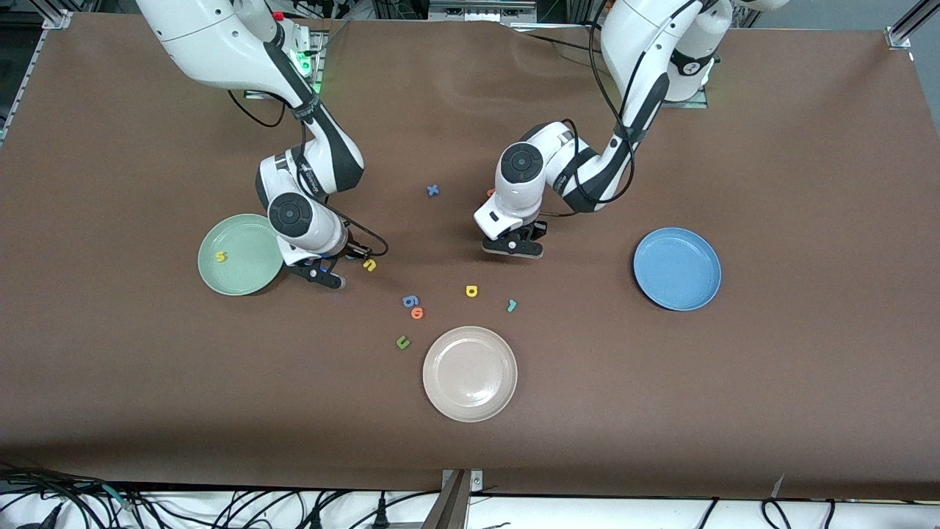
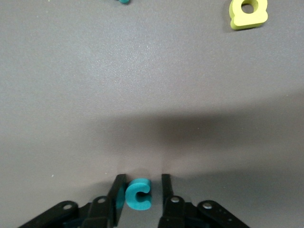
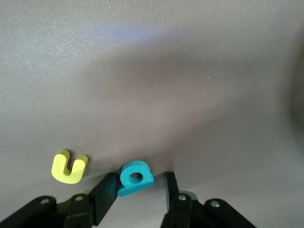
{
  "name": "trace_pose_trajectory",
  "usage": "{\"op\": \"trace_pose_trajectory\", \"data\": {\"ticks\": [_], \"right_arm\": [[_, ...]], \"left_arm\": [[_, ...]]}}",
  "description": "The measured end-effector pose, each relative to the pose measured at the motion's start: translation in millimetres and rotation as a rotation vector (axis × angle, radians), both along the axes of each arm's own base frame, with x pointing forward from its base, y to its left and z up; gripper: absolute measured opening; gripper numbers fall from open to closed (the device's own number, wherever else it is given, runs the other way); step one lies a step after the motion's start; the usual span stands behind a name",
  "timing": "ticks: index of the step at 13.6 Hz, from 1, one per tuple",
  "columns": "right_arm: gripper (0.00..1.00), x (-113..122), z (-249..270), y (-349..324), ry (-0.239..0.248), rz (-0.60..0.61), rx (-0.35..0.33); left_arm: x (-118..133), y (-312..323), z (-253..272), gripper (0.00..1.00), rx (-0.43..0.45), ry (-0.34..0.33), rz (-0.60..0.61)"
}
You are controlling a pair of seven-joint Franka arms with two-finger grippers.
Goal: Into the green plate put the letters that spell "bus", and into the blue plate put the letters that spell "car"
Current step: 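Grasp the cyan b with the right gripper, then place the c on the blue plate while the right gripper carries b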
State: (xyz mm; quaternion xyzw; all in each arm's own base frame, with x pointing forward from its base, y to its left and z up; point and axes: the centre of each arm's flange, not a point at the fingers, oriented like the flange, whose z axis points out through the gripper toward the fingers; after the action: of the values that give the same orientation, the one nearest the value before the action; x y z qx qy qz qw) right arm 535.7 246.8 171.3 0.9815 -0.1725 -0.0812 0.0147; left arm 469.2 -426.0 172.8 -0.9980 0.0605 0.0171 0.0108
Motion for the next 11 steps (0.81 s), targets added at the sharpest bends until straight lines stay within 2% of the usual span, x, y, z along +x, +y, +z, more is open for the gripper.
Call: {"op": "trace_pose_trajectory", "data": {"ticks": [4,5,6,11], "right_arm": [[0.41,0.4,1.1,-0.2,-0.002,0.0,0.0],[0.34,0.8,3.5,-0.3,-0.003,-0.001,0.0],[0.32,1.1,5.3,-0.2,-0.006,0.0,0.001],[0.31,1.0,4.5,-0.3,-0.006,0.001,0.002]], "left_arm": [[-0.3,-0.1,0.1,0.31,0.0,0.0,0.0],[-0.4,-0.3,0.6,0.24,0.0,0.0,0.0],[-0.4,0.1,0.6,0.23,0.0,0.0,0.001],[0.0,1.5,0.9,0.23,0.005,0.003,0.007]]}}
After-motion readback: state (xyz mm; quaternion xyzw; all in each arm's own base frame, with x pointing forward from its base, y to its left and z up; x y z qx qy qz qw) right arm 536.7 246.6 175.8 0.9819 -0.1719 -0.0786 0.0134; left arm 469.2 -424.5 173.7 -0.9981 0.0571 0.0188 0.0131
